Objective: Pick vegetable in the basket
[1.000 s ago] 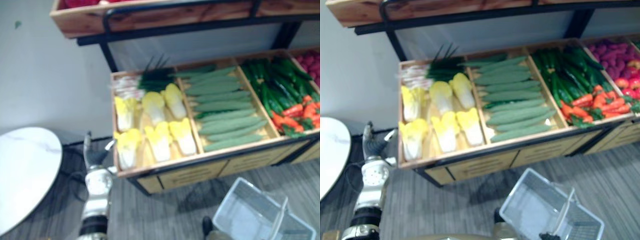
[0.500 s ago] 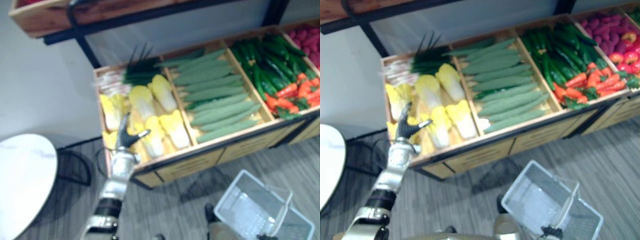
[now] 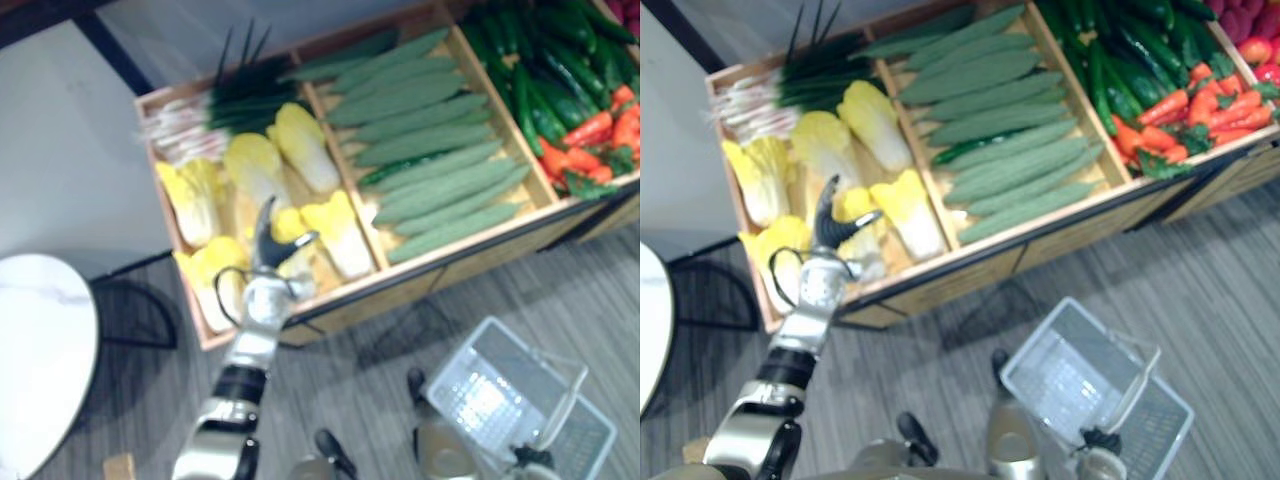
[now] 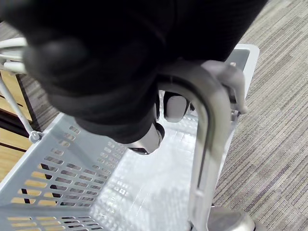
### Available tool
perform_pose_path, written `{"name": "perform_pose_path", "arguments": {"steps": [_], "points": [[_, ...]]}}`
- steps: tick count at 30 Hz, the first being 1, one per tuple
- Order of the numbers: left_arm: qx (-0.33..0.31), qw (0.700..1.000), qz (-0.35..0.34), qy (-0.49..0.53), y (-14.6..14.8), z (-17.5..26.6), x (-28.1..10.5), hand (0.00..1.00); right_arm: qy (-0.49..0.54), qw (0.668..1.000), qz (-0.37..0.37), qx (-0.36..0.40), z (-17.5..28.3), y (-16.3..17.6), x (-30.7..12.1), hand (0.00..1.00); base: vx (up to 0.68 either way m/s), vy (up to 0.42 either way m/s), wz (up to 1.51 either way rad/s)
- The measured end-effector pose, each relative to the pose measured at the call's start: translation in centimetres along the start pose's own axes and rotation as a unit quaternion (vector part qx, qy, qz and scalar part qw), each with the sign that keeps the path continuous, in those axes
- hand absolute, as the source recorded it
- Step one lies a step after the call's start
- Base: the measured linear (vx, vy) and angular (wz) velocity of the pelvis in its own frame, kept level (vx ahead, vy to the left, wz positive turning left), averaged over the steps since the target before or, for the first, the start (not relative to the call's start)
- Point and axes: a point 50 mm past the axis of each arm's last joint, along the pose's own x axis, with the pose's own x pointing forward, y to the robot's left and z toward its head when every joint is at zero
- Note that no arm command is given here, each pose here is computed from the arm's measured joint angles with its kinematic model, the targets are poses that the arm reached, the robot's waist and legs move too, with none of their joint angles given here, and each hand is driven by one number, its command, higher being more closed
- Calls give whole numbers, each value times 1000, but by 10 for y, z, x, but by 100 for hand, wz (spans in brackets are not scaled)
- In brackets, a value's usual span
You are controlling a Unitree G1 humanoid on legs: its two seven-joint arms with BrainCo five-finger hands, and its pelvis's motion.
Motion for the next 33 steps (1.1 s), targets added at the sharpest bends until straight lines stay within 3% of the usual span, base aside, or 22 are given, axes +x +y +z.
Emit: {"name": "perform_pose_path", "arguments": {"steps": [26, 33], "points": [[-24, 999, 26, 0, -5, 12, 2, 0, -40, 999, -2, 26, 22, 6, 0, 100, -28, -17, 1], [24, 1000, 19, -3, -7, 14, 5, 0, -50, 998, 6, 23, 27, 11, -1, 100, -5, -5, -2]]}}
